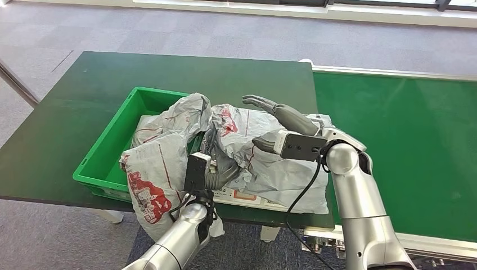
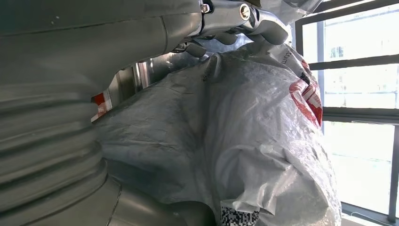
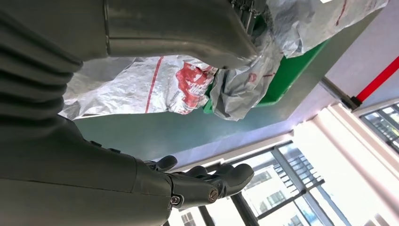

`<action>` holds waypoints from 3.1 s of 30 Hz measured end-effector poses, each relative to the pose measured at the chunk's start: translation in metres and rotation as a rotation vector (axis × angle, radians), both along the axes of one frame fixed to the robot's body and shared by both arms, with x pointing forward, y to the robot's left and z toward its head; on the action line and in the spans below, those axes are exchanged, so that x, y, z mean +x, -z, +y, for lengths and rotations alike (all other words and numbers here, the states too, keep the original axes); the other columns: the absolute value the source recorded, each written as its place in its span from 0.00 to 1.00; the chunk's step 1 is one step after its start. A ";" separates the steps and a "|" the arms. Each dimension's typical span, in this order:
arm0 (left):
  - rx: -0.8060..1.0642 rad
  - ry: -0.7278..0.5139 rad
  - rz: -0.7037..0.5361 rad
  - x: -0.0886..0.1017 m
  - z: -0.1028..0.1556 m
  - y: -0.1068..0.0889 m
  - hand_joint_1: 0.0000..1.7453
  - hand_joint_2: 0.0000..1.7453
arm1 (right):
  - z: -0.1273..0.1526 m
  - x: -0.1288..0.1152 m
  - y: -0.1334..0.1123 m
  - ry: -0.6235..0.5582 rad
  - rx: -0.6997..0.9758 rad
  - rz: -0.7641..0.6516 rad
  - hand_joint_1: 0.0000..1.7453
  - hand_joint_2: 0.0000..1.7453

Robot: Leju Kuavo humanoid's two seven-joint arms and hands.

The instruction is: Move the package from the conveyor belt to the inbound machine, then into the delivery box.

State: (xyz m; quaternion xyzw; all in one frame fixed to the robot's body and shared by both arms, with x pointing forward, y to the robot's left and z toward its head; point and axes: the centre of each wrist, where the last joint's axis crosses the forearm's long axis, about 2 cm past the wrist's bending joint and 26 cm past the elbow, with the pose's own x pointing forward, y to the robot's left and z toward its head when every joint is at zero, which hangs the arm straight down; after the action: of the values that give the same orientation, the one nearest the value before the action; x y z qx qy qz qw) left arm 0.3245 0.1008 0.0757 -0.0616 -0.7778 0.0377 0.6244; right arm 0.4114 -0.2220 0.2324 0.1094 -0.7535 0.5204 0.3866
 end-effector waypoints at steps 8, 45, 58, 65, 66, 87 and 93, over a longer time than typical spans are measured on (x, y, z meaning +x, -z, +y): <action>0.000 -0.001 0.000 0.000 0.000 0.000 0.00 1.00 | -0.009 -0.005 -0.003 0.026 0.025 -0.024 0.00 0.00; 0.012 -0.111 -0.033 0.004 0.021 -0.002 0.00 1.00 | -0.154 -0.131 0.148 0.538 0.645 0.274 0.00 0.00; 0.012 -0.102 -0.035 0.004 0.021 -0.002 0.00 1.00 | -0.155 -0.147 0.167 0.555 0.644 0.337 0.00 0.00; 0.027 -0.110 -0.044 0.004 0.021 -0.003 0.00 1.00 | -0.156 -0.148 0.168 0.558 0.637 0.341 0.00 0.00; 0.038 -0.122 -0.051 0.005 0.022 -0.004 0.00 1.00 | -0.156 -0.149 0.168 0.560 0.627 0.344 0.00 0.00; 0.367 -0.702 -0.808 0.019 0.089 -0.162 0.00 1.00 | -0.157 -0.149 0.162 0.593 0.425 0.348 0.00 0.00; 0.322 -0.782 -0.915 0.008 0.102 -0.193 0.00 1.00 | -0.159 -0.150 0.161 0.607 0.436 0.343 0.00 0.00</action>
State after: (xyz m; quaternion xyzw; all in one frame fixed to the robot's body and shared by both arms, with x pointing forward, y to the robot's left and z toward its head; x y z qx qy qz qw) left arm 0.3325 0.2029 0.2683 0.3128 -0.9274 0.1157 0.1693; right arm 0.2617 -0.3809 0.0710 0.0466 -0.7687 0.1852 0.6105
